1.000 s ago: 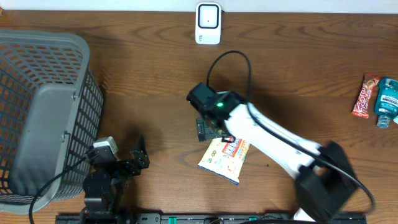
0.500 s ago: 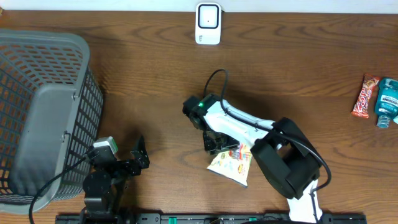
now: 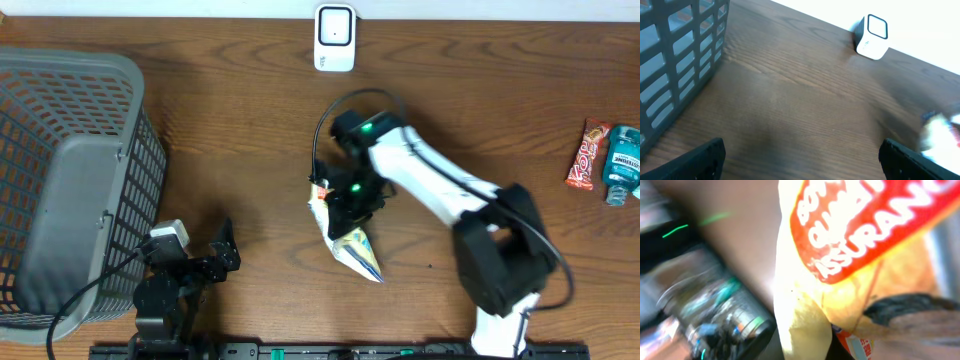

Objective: Scan the item barcode
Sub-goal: 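Lift and rotate the yellow bag with the right gripper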

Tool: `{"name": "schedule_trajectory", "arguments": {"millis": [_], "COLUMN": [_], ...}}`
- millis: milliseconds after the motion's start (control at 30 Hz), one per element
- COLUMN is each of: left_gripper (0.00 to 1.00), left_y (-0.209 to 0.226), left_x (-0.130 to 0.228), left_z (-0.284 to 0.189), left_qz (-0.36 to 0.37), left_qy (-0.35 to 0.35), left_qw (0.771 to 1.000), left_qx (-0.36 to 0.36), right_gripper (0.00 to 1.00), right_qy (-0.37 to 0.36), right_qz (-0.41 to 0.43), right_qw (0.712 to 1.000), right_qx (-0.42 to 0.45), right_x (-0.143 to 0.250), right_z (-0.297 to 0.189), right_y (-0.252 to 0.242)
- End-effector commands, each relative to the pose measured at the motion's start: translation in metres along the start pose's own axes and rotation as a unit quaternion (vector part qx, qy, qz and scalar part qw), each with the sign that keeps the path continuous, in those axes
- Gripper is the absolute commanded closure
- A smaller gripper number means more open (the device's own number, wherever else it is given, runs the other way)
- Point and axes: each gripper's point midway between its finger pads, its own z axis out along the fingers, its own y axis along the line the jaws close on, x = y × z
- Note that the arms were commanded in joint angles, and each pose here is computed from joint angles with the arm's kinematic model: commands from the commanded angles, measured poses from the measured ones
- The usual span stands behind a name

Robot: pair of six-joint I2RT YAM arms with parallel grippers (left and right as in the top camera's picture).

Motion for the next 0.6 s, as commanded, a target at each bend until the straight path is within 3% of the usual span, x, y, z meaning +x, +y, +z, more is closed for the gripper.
{"name": "schedule_trajectory", "arguments": {"millis": [0,233,433,567], "left_gripper": [0.02,0.02,0.02,0.02], "left_y": [0.000,0.000,0.000,0.000], "left_x": [0.002,0.002,0.002,0.002], "left_z": [0.001,0.001,0.001,0.001], "left_qz": [-0.005,-0.005,-0.005,-0.005], "left_qy": [0.002,0.002,0.002,0.002], "left_qw": [1.000,1.000,1.000,1.000], "left_qx": [0.003,0.003,0.003,0.003], "right_gripper": [0.99,0.99,0.99,0.99], "right_qy": [-0.114,-0.156,-0.167,-0.132], "right_qz": [-0.201,-0.189,-0.044,0.069], "right_qw": [0.955,0.930,0.893,0.886], "right_qx": [-0.185,-0.274,-0.415,-0.438], "right_x": [-0.007,-0.003,-0.007,-0.009], "right_z": [-0.051,-0.078,-0.117,-0.126], "right_y": [0.075,0.094,0.124,0.117]}}
